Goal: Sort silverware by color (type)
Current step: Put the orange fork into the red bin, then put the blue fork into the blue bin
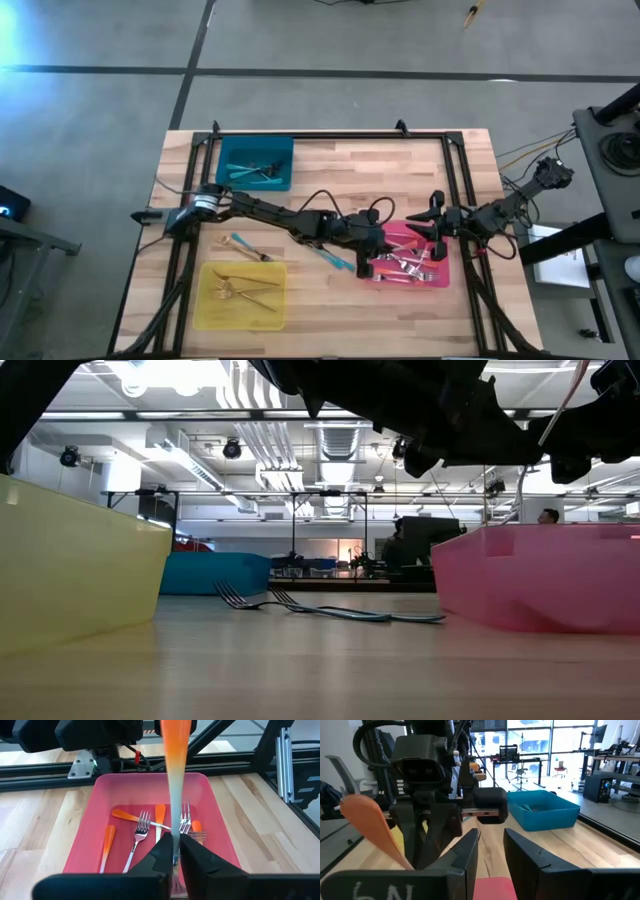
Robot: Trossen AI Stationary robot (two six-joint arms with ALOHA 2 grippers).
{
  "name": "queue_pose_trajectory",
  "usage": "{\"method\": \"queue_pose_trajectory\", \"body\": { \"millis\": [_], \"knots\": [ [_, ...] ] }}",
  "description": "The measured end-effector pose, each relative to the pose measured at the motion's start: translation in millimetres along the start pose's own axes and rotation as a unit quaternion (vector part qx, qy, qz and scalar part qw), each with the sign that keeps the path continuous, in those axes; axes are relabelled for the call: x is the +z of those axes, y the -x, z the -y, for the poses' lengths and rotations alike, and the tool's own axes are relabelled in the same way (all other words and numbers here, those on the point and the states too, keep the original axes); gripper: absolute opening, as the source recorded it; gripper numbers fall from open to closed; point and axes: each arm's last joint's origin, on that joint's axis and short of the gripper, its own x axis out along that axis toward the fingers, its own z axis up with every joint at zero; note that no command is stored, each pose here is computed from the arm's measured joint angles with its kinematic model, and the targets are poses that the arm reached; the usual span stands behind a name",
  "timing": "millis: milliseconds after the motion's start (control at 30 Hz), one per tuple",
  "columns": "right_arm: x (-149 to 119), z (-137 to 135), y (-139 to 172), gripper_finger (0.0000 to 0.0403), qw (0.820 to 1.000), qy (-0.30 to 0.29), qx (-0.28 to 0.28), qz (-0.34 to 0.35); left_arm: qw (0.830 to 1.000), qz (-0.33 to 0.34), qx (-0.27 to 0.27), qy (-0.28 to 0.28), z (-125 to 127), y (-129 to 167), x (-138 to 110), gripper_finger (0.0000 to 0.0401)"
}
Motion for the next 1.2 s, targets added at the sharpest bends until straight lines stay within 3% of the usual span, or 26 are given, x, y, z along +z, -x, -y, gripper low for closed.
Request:
{"method": "queue_pose_trajectory", "body": {
  "millis": [300,433,567,800,967,1200],
  "knots": [
    [0,0,0,0.0086,1.0,0.0,0.0,0.0,1.0,-0.005,0.0,0.0,0,0,-1,0.009],
    [0,0,0,0.0086,1.0,0.0,0.0,0.0,0.997,-0.077,-0.011,0.002,1,9,-6,0.0104],
    [0,0,0,0.0086,1.0,0.0,0.0,0.0,0.975,-0.223,-0.008,0.004,1,32,-3,0.0101],
    [0,0,0,0.0086,1.0,0.001,0.0,-0.001,0.901,-0.433,0.019,-0.001,1,71,-8,0.0095],
    [0,0,0,0.0086,1.0,0.001,0.0,-0.001,0.88,-0.473,-0.032,-0.017,8,70,-33,0.0095],
    [0,0,0,0.0086,1.0,0.001,0.0,-0.001,0.88,-0.471,-0.048,-0.04,8,62,-60,0.0095]
  ]
}}
